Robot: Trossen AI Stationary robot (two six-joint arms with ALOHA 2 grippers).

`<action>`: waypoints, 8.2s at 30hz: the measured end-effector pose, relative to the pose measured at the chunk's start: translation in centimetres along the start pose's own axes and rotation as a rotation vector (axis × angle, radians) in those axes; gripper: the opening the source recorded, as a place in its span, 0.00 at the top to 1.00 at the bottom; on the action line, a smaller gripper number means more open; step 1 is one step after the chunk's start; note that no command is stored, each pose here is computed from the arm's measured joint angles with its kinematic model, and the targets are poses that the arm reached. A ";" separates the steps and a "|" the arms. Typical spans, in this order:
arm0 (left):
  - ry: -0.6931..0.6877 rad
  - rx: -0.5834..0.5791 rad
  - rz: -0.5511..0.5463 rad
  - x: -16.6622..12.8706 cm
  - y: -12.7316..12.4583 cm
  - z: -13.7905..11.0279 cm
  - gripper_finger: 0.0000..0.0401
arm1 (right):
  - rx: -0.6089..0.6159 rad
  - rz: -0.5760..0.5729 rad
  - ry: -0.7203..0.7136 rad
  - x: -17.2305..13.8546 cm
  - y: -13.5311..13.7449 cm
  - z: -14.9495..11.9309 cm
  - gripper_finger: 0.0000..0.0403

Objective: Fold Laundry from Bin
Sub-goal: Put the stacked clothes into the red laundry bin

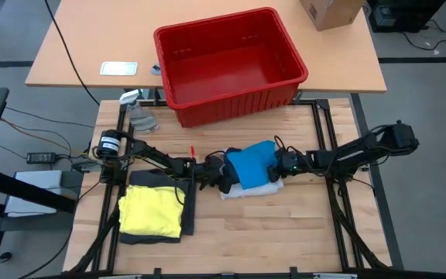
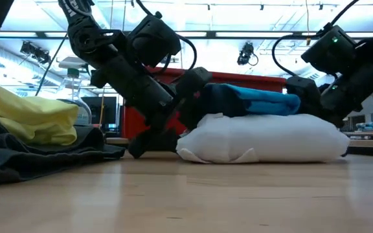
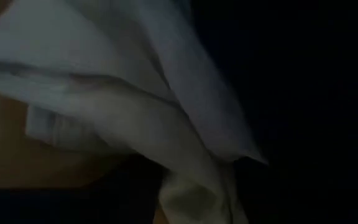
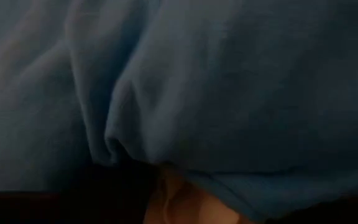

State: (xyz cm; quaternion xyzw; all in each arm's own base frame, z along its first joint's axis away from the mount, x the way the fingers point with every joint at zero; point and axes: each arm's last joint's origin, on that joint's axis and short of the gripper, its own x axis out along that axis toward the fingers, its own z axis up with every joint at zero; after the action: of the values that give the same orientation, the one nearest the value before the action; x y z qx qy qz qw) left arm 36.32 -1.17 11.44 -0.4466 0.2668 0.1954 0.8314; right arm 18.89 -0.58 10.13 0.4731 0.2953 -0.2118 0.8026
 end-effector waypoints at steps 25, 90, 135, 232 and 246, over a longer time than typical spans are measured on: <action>-0.187 0.250 -0.033 0.8 -1.3 2.3 0.90 | -0.183 0.087 -0.035 1.2 0.9 -0.6 0.93; -0.405 0.774 0.073 -5.0 -12.5 14.6 0.92 | -0.455 0.056 -0.412 -9.1 9.7 6.6 0.94; -0.292 0.075 0.341 -8.9 17.2 36.3 0.63 | -0.286 -0.434 -0.235 -1.7 -0.6 40.9 0.66; 0.720 0.268 0.133 -20.8 6.9 -12.5 0.61 | 0.126 0.210 0.132 11.6 18.6 -0.4 0.18; 0.341 0.214 -0.042 -17.5 4.0 -7.2 0.61 | 0.138 0.144 0.193 11.6 17.8 -0.5 0.19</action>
State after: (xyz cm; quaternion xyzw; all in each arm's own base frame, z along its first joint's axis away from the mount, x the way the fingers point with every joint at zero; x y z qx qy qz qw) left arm 18.42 -6.66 16.38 -0.3876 0.4138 0.0700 0.8208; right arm 38.38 7.38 13.42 0.5653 0.3214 -0.1270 0.7490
